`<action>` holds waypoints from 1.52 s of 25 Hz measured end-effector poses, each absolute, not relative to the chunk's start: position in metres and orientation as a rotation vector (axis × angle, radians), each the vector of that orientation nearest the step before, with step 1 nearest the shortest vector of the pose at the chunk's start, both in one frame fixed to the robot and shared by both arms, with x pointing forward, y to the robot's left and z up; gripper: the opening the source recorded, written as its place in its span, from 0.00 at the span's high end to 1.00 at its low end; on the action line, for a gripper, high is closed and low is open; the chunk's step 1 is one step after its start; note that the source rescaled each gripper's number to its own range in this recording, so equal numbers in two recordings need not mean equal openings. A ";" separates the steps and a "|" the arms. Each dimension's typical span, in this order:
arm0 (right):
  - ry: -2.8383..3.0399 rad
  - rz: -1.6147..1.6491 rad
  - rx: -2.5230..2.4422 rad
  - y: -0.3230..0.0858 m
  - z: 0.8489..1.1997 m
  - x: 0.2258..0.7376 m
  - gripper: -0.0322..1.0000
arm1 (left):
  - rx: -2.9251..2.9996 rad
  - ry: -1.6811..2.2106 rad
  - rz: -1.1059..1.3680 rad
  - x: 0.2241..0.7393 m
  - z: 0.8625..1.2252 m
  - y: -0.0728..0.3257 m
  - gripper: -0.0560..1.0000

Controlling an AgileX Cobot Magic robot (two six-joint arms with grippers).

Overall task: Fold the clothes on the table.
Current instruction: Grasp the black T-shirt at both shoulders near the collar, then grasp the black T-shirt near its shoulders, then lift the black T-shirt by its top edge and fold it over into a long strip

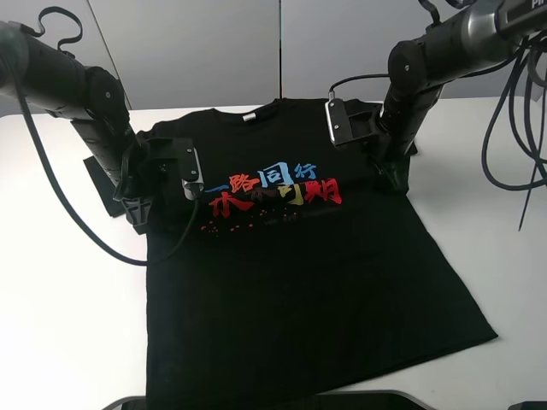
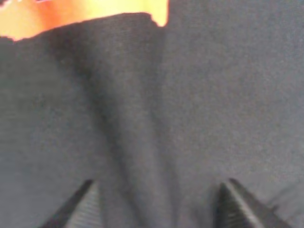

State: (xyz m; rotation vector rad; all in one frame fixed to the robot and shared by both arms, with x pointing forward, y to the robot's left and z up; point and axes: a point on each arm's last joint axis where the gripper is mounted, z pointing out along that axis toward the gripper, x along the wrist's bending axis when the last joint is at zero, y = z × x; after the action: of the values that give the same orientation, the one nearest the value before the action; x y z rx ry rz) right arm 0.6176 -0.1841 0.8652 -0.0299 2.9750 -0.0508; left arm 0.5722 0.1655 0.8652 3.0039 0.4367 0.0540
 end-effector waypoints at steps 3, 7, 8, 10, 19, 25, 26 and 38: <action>2.988 -0.052 -0.023 -0.184 0.863 0.617 0.70 | 3.002 0.437 0.059 0.573 0.865 0.165 0.20; 2.991 -0.054 -0.026 -0.184 0.863 0.616 0.82 | 2.999 0.437 0.071 0.573 0.865 0.165 0.21; 2.991 -0.054 -0.026 -0.184 0.863 0.616 0.83 | 2.996 0.437 0.078 0.574 0.865 0.165 0.25; 2.991 -0.054 -0.026 -0.184 0.863 0.616 0.86 | 2.993 0.437 0.087 0.574 0.865 0.165 0.46; 2.990 -0.053 -0.026 -0.184 0.863 0.617 0.96 | 2.983 0.450 0.106 0.576 0.866 0.164 0.94; 2.896 -0.008 0.015 -0.183 0.885 0.621 0.96 | 2.951 0.435 0.210 0.581 0.883 0.163 0.94; 2.859 0.010 0.016 -0.182 0.895 0.622 0.96 | 2.936 0.427 0.255 0.585 0.894 0.162 0.95; 2.281 0.038 0.112 -0.184 1.029 0.667 0.96 | 2.675 0.405 1.137 0.647 1.060 0.162 0.95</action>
State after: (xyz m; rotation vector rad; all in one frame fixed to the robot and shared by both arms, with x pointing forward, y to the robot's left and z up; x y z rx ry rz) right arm 0.6669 -0.1837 1.0288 0.1121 2.2810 0.0385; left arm 0.6474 0.1618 1.0597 2.6751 0.4052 1.1373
